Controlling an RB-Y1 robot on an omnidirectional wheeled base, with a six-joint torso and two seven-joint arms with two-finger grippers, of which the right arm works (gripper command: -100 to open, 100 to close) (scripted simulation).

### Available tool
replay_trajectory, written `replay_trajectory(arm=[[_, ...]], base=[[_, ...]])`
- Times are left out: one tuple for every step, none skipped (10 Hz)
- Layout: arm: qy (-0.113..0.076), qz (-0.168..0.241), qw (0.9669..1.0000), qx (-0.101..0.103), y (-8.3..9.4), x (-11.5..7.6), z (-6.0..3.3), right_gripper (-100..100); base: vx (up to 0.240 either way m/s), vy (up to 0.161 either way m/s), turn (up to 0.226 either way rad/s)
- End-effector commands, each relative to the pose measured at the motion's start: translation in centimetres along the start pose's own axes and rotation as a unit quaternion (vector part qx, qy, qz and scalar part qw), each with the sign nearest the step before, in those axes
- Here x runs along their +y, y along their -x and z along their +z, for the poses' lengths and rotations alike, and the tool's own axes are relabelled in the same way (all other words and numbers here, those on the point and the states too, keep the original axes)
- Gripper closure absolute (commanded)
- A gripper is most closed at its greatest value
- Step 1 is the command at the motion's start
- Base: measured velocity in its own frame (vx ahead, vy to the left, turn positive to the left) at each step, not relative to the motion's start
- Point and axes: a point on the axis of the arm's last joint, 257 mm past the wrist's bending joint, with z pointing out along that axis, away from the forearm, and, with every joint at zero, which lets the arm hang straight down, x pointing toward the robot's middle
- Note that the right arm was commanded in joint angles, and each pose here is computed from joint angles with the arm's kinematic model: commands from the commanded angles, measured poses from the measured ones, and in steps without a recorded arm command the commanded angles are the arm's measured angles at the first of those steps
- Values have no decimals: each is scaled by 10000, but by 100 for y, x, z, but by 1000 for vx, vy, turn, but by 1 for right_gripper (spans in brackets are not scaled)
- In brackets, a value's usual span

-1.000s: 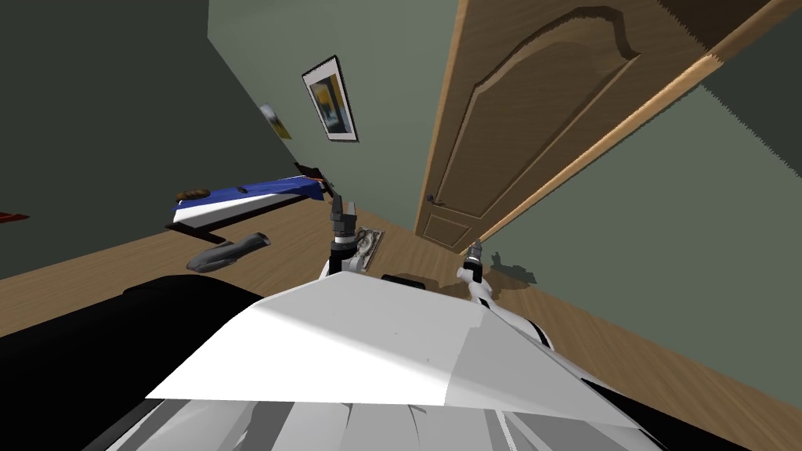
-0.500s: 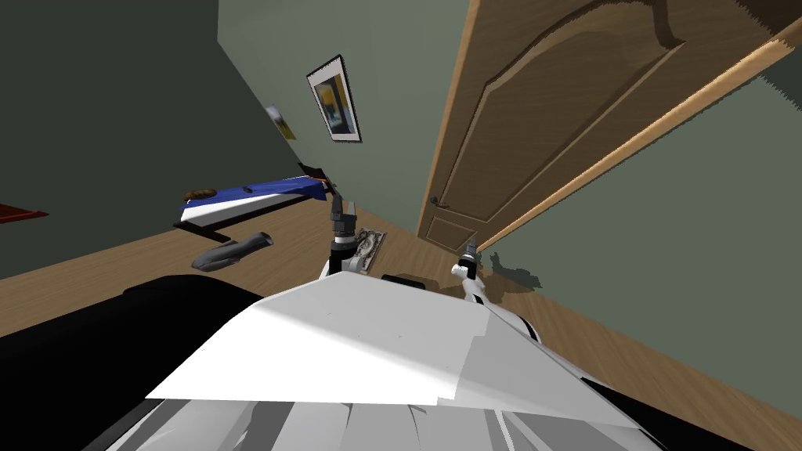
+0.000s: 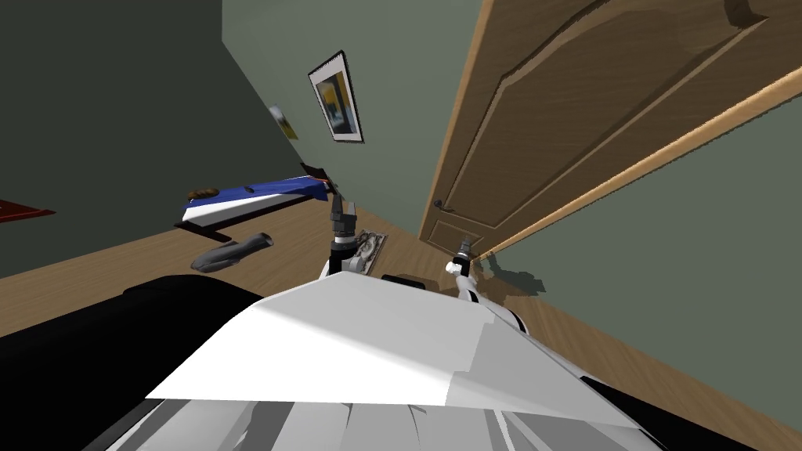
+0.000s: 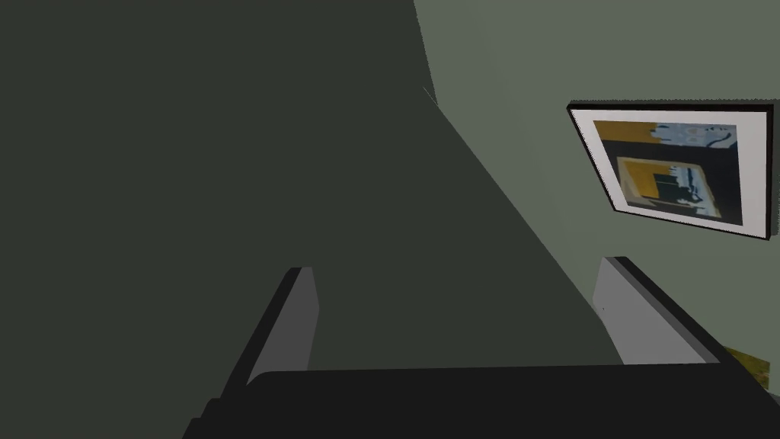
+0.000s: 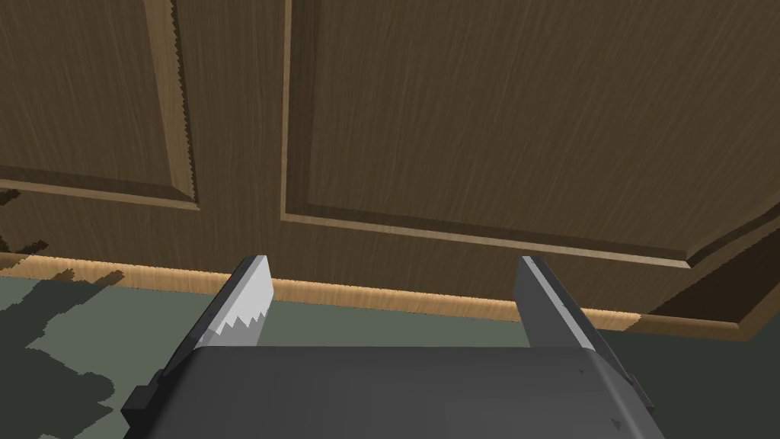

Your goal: Pull the door open

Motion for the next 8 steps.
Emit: replay_trajectory(arm=[[-27, 25, 10000, -8, -101, 7, -31, -100], [-50, 56, 10000, -11, -197, 6, -56, -100], [-65, 77, 9999, -11, -254, 5, -72, -100], [-81, 98, 9999, -10, -311, 3, -90, -100], [-97, 118, 9999, -8, -368, 3, -107, -100], [-119, 147, 9998, -4, -443, 1, -131, -100], [-137, 171, 9998, 1, -500, -1, -151, -100], [-155, 194, 9997, 6, -556, -2, -171, -100]], base=[[210, 54, 36], [212, 44, 41], [210, 34, 32], [239, 16, 19], [246, 24, 21], [238, 20, 26], [245, 40, 23], [261, 31, 16]])
